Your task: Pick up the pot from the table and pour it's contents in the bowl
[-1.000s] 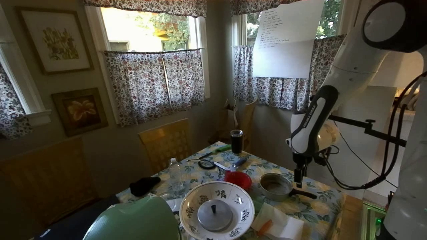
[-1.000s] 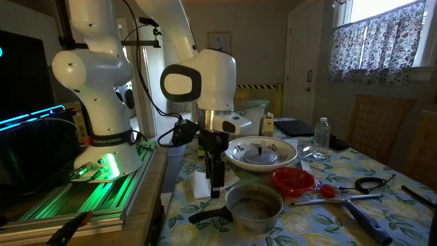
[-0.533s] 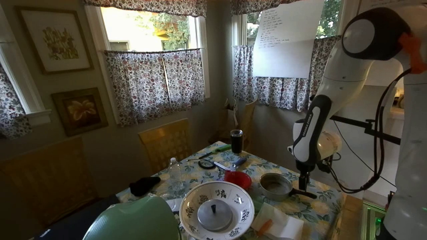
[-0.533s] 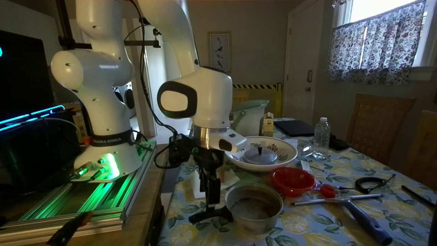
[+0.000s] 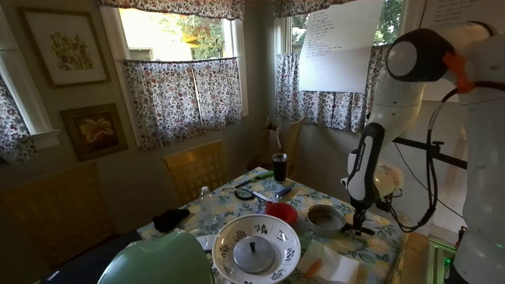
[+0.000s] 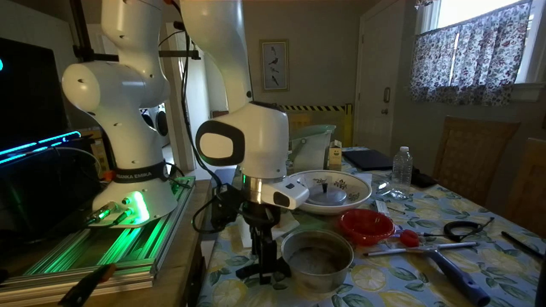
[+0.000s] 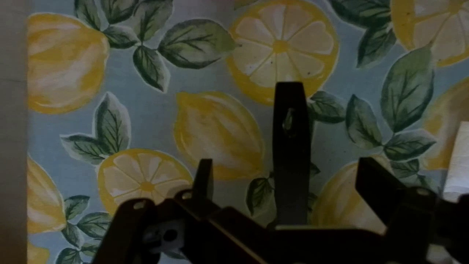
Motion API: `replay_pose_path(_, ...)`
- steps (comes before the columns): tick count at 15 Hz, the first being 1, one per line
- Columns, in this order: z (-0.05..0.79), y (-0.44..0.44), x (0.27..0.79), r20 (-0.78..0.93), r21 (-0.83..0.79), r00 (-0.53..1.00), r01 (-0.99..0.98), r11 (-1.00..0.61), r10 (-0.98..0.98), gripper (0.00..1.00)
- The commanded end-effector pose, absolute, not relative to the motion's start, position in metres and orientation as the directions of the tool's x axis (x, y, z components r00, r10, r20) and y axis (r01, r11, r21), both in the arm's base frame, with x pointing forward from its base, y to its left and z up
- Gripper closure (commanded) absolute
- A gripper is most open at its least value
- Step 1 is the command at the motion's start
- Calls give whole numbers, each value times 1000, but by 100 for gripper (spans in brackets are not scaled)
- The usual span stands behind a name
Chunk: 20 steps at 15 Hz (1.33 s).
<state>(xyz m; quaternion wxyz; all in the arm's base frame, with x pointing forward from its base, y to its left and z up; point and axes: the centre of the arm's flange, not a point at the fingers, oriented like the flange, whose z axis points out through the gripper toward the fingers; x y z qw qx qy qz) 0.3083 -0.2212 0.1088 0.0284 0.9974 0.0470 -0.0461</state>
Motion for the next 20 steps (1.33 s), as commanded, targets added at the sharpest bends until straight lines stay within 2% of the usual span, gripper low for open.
replay_pose_path(1, 91, -225, 315, -70, 47, 992, 107, -993, 104, 0)
replay_pose_path(3, 89, -223, 316, -60, 43, 993, 108, -993, 105, 26)
replay_pose_path(13, 97, -221, 316, -34, 45, 995, 99, -994, 97, 98)
replay_pose_path(15, 102, -218, 316, -30, 49, 995, 101, -994, 100, 94)
replay_pose_path(20, 134, -205, 317, -48, 120, 997, 67, -990, 62, 94)
